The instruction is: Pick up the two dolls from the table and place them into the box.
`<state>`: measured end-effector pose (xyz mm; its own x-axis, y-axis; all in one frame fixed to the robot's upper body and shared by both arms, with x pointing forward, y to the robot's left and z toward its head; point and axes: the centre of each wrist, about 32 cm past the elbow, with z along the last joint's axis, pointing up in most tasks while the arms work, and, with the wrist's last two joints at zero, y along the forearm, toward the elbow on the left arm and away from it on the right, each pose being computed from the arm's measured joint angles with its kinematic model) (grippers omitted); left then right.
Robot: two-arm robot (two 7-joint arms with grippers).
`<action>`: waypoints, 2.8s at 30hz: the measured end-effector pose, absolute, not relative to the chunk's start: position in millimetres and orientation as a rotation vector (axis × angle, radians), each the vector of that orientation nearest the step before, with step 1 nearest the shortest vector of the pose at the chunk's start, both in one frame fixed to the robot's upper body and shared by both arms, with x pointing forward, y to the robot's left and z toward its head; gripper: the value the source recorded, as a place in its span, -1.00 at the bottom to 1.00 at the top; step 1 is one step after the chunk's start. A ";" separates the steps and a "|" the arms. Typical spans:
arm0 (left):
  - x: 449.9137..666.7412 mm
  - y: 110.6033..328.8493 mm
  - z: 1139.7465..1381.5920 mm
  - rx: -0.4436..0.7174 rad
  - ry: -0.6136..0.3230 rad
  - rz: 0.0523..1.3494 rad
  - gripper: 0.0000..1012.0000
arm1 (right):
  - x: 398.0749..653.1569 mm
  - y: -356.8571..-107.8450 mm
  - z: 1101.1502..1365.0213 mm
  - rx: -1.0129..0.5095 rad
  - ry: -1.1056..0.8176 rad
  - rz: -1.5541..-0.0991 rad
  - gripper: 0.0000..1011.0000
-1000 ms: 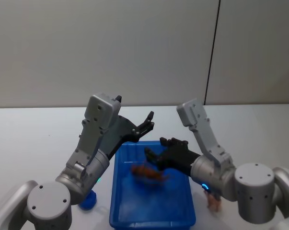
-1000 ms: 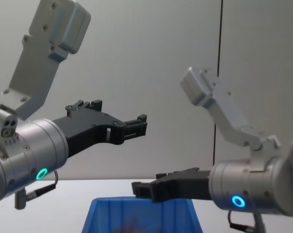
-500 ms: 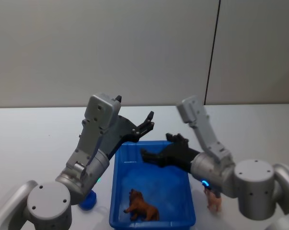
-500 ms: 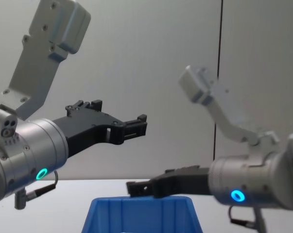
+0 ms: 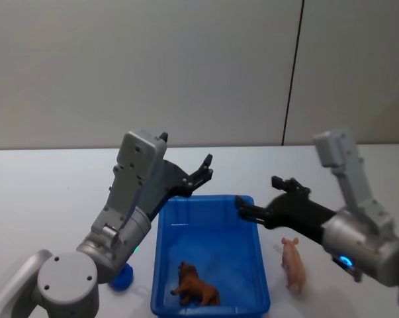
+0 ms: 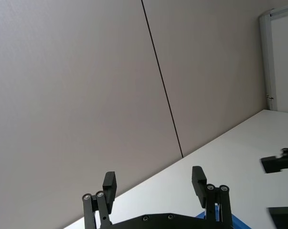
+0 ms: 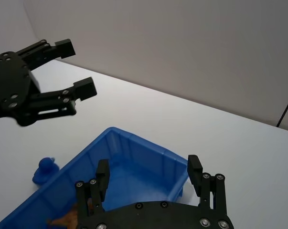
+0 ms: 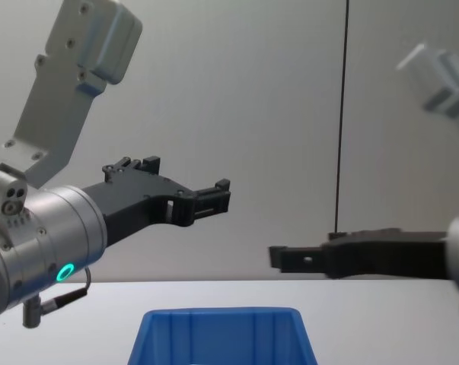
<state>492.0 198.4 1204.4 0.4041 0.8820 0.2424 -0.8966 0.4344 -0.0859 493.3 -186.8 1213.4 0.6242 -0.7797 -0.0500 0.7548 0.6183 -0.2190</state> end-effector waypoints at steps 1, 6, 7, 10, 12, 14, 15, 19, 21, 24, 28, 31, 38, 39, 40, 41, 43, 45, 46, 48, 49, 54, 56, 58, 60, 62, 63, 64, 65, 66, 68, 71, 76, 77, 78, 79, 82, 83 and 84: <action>492.0 198.4 1204.4 0.061 -0.268 1.124 0.98 | 490.0 -190.4 1214.3 -0.185 0.146 -0.884 0.98; 492.0 198.4 1204.4 0.061 -0.268 1.124 0.98 | 471.2 -209.9 1217.9 -0.202 0.167 -0.863 0.98; 492.0 198.4 1204.4 0.061 -0.268 1.124 0.98 | 468.1 -213.2 1218.0 -0.208 0.169 -0.862 0.98; 492.0 198.4 1204.4 0.061 -0.267 1.124 0.98 | 458.2 -222.2 1218.3 -0.227 0.182 -0.860 0.98; 492.0 198.4 1204.4 0.061 -0.268 1.124 0.98 | 453.5 -226.1 1218.2 -0.238 0.188 -0.862 0.98; 492.0 198.4 1204.4 0.061 -0.268 1.124 0.98 | 446.1 -232.4 1217.6 -0.257 0.198 -0.873 0.98; 492.0 198.4 1204.4 0.061 -0.268 1.124 0.98 | 442.0 -235.7 1217.1 -0.269 0.202 -0.881 0.98; 492.0 198.4 1204.4 0.061 -0.268 1.124 0.98 | 431.2 -243.7 1214.8 -0.305 0.215 -0.912 0.98; 492.0 198.4 1204.4 0.061 -0.268 1.124 0.98 | 427.3 -246.4 1213.5 -0.321 0.220 -0.929 0.98; 492.0 198.4 1204.4 0.061 -0.268 1.124 0.98 | 419.5 -251.3 1209.7 -0.354 0.229 -0.964 0.98; 492.0 198.4 1204.4 0.061 -0.268 1.124 0.98 | 410.3 -256.3 1202.6 -0.401 0.243 -1.005 0.98; 492.0 198.4 1204.4 0.061 -0.268 1.124 0.98 | 407.0 -257.7 1198.9 -0.421 0.249 -1.017 0.98; 492.0 198.4 1204.4 0.061 -0.268 1.124 0.98 | 404.8 -257.6 1184.1 -0.467 0.269 -1.029 0.98; 492.0 198.4 1204.4 0.061 -0.267 1.124 0.98 | 405.1 -257.5 1182.8 -0.471 0.269 -1.030 0.98; 492.0 198.4 1204.4 0.061 -0.268 1.124 0.98 | 405.7 -257.1 1181.4 -0.473 0.269 -1.029 0.98; 492.0 198.4 1204.4 0.061 -0.268 1.124 0.98 | 407.3 -256.1 1178.1 -0.478 0.272 -1.028 0.98; 492.0 198.4 1204.4 0.061 -0.268 1.124 0.98 | 409.3 -254.8 1174.7 -0.483 0.273 -1.026 0.98; 492.0 198.4 1204.4 0.061 -0.268 1.124 0.98 | 412.3 -252.6 1170.6 -0.487 0.270 -1.023 0.98; 492.0 198.4 1204.4 0.061 -0.268 1.124 0.98 | 413.4 -251.9 1169.3 -0.489 0.269 -1.022 0.98; 492.0 198.4 1204.4 0.061 -0.268 1.124 0.98 | 417.3 -249.6 1165.5 -0.492 0.264 -1.019 0.98; 492.0 198.4 1204.4 0.061 -0.268 1.124 0.98 | 418.5 -248.5 1163.4 -0.494 0.266 -1.018 0.98; 492.0 198.4 1204.4 0.061 -0.268 1.124 0.98 | 428.2 -241.5 1153.7 -0.500 0.255 -1.010 0.98; 492.0 198.4 1204.4 0.061 -0.268 1.124 0.98 | 431.4 -238.7 1150.7 -0.501 0.253 -1.007 0.98; 492.0 198.4 1204.4 0.061 -0.268 1.124 0.98 | 436.0 -234.9 1146.2 -0.503 0.250 -1.003 0.98; 492.0 198.4 1204.4 0.061 -0.268 1.124 0.98 | 438.9 -232.5 1144.6 -0.502 0.246 -1.002 0.98; 492.0 198.4 1204.4 0.061 -0.268 1.124 0.98 | 442.8 -228.9 1139.8 -0.508 0.244 -1.000 0.98; 492.0 198.4 1204.4 0.061 -0.268 1.124 0.98 | 444.6 -227.7 1138.0 -0.509 0.245 -1.000 0.98; 492.0 198.4 1204.4 0.061 -0.268 1.124 0.98 | 447.4 -225.6 1135.4 -0.512 0.243 -1.000 0.98; 492.0 198.4 1204.4 0.061 -0.268 1.124 0.98 | 448.7 -224.3 1134.1 -0.512 0.245 -1.000 0.98; 492.0 198.4 1204.4 0.061 -0.268 1.124 0.98 | 449.9 -223.1 1132.7 -0.513 0.244 -1.000 0.98; 492.0 198.4 1204.4 0.061 -0.268 1.124 0.98 | 453.9 -219.4 1128.9 -0.517 0.244 -1.000 0.98; 492.0 198.4 1204.4 0.061 -0.268 1.124 0.98 | 459.8 -213.5 1123.0 -0.523 0.246 -1.001 0.98; 492.0 198.4 1204.4 0.061 -0.268 1.124 0.98 | 467.6 -205.9 1117.9 -0.523 0.236 -1.006 0.98; 492.0 198.4 1204.4 0.061 -0.268 1.124 0.98 | 468.4 -205.2 1117.2 -0.524 0.235 -1.006 0.98; 492.0 198.4 1204.4 0.061 -0.268 1.124 0.98 | 470.2 -202.9 1116.2 -0.524 0.233 -1.006 0.94; 492.0 198.4 1204.4 0.061 -0.268 1.124 0.98 | 471.8 -201.1 1115.0 -0.525 0.231 -1.006 0.91; 492.0 198.4 1204.4 0.061 -0.268 1.124 0.98 | 473.9 -198.6 1113.6 -0.526 0.229 -1.006 0.80; 492.0 198.4 1204.4 0.061 -0.268 1.124 0.98 | 475.1 -197.5 1112.7 -0.527 0.228 -1.007 0.76; 492.0 198.4 1204.4 0.061 -0.268 1.124 0.98 | 475.7 -196.9 1112.3 -0.527 0.227 -1.008 0.74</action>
